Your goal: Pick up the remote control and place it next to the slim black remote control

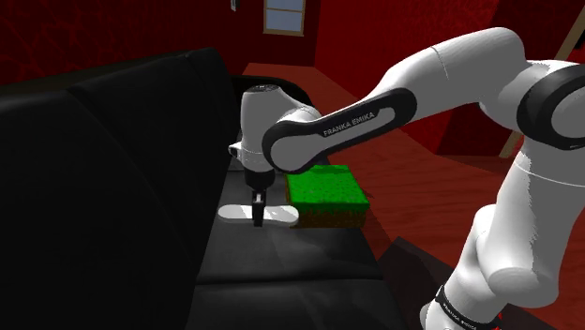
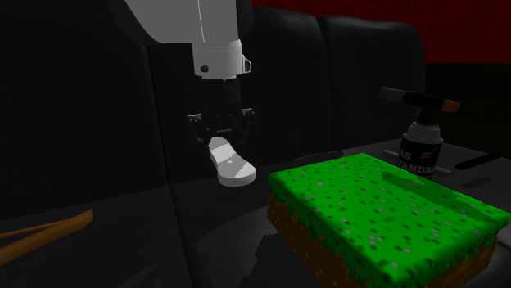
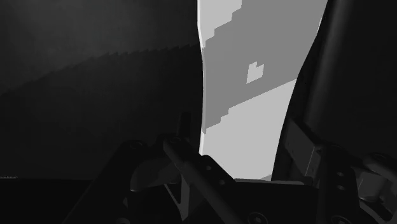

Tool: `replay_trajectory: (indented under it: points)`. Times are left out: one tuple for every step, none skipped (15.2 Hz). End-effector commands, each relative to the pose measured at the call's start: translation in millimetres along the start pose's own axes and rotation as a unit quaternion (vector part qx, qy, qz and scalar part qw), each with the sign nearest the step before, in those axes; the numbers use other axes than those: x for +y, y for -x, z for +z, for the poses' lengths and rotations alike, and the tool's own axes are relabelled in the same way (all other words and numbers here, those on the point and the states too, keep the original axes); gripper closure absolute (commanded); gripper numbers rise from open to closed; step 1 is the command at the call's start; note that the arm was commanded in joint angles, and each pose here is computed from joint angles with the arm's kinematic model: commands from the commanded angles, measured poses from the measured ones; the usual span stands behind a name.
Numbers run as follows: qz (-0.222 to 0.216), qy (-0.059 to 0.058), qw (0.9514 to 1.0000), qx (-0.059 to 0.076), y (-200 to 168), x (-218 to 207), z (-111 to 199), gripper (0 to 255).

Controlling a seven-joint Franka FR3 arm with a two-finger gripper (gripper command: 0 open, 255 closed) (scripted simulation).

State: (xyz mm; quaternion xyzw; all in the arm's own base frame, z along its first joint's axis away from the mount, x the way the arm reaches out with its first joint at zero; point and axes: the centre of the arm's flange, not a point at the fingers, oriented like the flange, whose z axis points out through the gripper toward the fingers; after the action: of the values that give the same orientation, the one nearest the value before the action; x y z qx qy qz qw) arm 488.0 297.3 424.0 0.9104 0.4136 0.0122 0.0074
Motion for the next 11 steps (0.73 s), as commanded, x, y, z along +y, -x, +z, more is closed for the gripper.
replay_trajectory:
  points:
    - [0.0, 0.0, 1.0, 0.0, 6.8, 23.8, 0.8, 255]
    - [0.0, 0.0, 1.0, 0.0, 10.7, 36.4, 1.0, 255]
    - [0.0, 0.0, 1.0, 0.0, 14.6, 49.0, 1.1, 255]
    - [0.0, 0.0, 1.0, 0.0, 18.5, 61.6, 1.2, 255]
    - [0.0, 0.0, 1.0, 0.0, 22.5, 74.2, 1.4, 255]
    - [0.0, 0.0, 1.0, 0.0, 26.4, 86.8, 1.5, 255]
    - [0.0, 0.0, 1.0, 0.0, 30.3, 99.4, 1.7, 255]
    - [0.0, 0.0, 1.0, 0.0, 34.2, 112.1, 1.8, 255]
    - [0.0, 0.0, 1.0, 0.0, 38.1, 124.7, 1.9, 255]
    - [0.0, 0.0, 1.0, 0.0, 42.0, 137.3, 2.1, 255]
    - [0.0, 0.0, 1.0, 0.0, 45.9, 149.9, 2.2, 255]
